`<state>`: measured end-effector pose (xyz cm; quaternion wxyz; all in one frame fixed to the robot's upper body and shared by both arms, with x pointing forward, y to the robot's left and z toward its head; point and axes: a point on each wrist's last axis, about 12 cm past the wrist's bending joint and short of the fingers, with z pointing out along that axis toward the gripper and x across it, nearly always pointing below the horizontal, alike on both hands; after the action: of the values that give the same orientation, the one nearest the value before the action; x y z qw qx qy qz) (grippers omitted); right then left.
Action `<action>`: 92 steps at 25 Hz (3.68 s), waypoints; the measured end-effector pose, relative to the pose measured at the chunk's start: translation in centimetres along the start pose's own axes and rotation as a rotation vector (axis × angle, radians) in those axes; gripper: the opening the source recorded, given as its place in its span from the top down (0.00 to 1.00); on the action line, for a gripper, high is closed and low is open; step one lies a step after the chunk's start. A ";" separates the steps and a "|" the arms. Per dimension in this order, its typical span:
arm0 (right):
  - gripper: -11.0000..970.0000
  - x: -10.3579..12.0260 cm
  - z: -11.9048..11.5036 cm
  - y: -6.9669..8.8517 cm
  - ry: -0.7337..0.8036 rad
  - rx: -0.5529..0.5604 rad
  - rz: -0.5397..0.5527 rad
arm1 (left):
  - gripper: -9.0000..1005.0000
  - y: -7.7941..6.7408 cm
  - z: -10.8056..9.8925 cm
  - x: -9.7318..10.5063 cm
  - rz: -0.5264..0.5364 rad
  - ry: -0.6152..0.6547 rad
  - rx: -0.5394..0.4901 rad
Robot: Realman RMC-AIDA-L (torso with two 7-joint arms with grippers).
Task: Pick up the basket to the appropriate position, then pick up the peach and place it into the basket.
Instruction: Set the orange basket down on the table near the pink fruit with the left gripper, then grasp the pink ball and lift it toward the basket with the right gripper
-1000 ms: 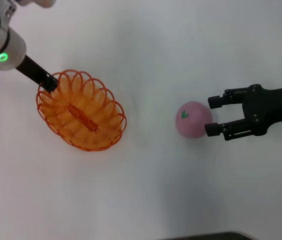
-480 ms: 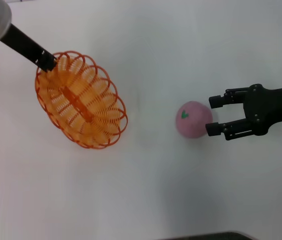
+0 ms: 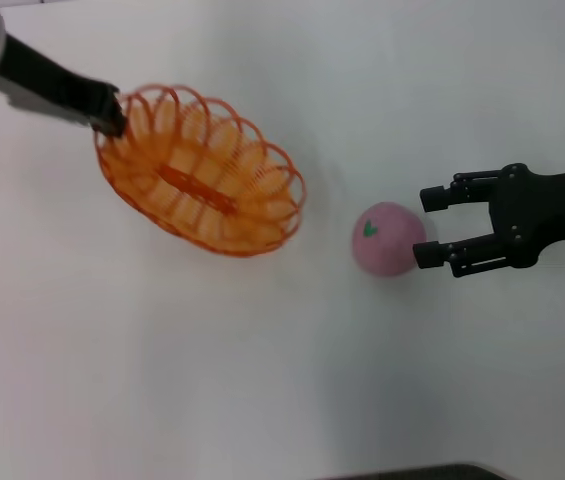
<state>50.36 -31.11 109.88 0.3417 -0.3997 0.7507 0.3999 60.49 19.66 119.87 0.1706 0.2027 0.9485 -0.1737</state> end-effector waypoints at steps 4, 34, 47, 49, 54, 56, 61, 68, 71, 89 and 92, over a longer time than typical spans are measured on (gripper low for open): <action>0.12 0.2 0.0 0.0 -0.001 0.002 -0.013 | 0.94 1.8 1.6 1.4 -0.189 -0.006 0.119; 0.11 1.0 -0.4 0.2 -0.033 0.030 -0.032 | 0.74 6.8 3.0 7.5 -0.517 -0.117 0.232; 0.12 0.9 -0.5 0.1 -0.039 0.040 -0.032 | 0.27 7.7 2.0 8.3 -0.471 -0.142 0.245; 0.12 0.9 -0.6 0.0 -0.044 0.047 -0.031 | 0.27 8.1 1.3 8.0 -0.396 -0.215 0.258; 0.11 0.6 -1.1 -0.3 -0.100 0.084 -0.020 | 0.25 7.0 -1.0 8.0 -0.054 -0.391 0.341; 0.11 0.2 -1.5 -0.3 -0.142 0.100 -0.012 | 0.25 6.1 -1.9 8.4 0.080 -0.446 0.388; 0.11 -0.9 -3.3 -0.8 -0.207 0.125 0.064 | 0.23 4.3 -3.6 10.7 0.361 -0.487 0.500; 0.11 -4.0 -5.0 -0.7 -0.174 0.109 0.063 | 0.20 4.0 -2.1 13.8 0.460 -0.537 0.548; 0.11 -5.5 -6.1 -0.2 -0.153 0.118 0.025 | 0.19 4.4 -1.5 15.1 0.469 -0.586 0.562; 0.12 -6.3 -3.0 -0.1 0.198 0.086 -0.006 | 0.12 4.7 1.3 17.4 0.479 -0.645 0.578; 0.12 -5.4 -1.9 -0.7 0.208 0.100 0.013 | 0.12 4.7 1.6 17.4 0.473 -0.643 0.581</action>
<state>53.02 -31.28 115.01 0.2788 -0.4167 0.8037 0.3204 48.00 28.71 110.34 0.4259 0.3877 0.6880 -0.4415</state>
